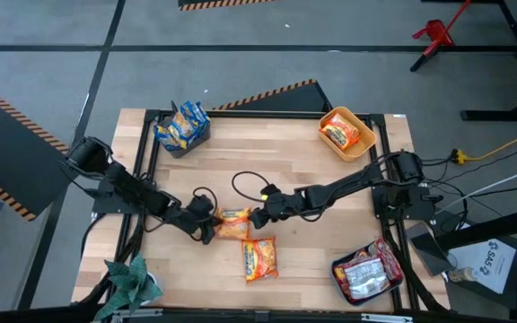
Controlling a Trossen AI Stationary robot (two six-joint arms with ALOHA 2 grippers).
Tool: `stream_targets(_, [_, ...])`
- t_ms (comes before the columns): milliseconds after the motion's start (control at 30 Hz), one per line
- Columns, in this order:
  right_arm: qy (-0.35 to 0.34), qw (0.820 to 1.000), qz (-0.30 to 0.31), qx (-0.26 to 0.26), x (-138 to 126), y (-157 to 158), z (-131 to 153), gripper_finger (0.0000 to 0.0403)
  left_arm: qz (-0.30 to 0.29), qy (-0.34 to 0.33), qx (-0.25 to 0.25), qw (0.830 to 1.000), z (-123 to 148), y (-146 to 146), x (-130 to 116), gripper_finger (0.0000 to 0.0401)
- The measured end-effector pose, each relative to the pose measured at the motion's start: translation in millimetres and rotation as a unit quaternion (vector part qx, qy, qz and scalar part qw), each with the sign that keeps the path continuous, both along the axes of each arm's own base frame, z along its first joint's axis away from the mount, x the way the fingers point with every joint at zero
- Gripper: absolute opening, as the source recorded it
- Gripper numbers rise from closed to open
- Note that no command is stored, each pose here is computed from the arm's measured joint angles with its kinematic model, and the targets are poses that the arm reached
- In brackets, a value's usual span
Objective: Sort Maruchan noodles
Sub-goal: Put the orange noodle pack into the yellow bin
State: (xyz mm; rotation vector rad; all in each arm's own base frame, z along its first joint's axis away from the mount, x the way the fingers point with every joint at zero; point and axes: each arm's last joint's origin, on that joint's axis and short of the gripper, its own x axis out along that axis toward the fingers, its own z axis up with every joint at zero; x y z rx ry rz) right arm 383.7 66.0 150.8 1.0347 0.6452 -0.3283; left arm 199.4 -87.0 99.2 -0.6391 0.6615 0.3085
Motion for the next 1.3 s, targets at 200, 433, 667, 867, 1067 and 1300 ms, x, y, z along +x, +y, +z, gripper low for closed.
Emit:
stream_targets(200, [0.0, 1.0, -0.028, -0.004, 1, -1, -5, 0.0287, 0.005, 0.016, -0.003, 1.0, -2, 1, -2, 0.0])
stream_targets(433, [-0.04, 0.998, -0.046, -0.016, 6, -2, 1, 0.0299, 0.006, 0.015, -0.003, 1.0, -2, 1, -2, 0.0])
stream_targets(667, [-0.048, 0.998, -0.035, 0.013, 13, 1, -17, 0.0299, 0.016, 0.013, -0.002, 1.0, -2, 5, -1, 0.0])
stream_targets(867, [-0.059, 0.998, -0.025, 0.023, 28, 4, -24, 0.0299, 0.031, 0.009, -0.001, 0.999, -2, 10, 2, 0.0])
stream_targets(1067, [-0.058, 0.998, -0.013, 0.002, 40, 6, -29, 0.0297, 0.039, -0.002, -0.005, 0.999, -1, 13, 5, 0.0])
stream_targets(1300, [-0.048, 0.999, -0.009, 0.001, 45, 6, -32, 0.023, 0.039, -0.018, -0.013, 0.999, 1, 12, 7, 0.0])
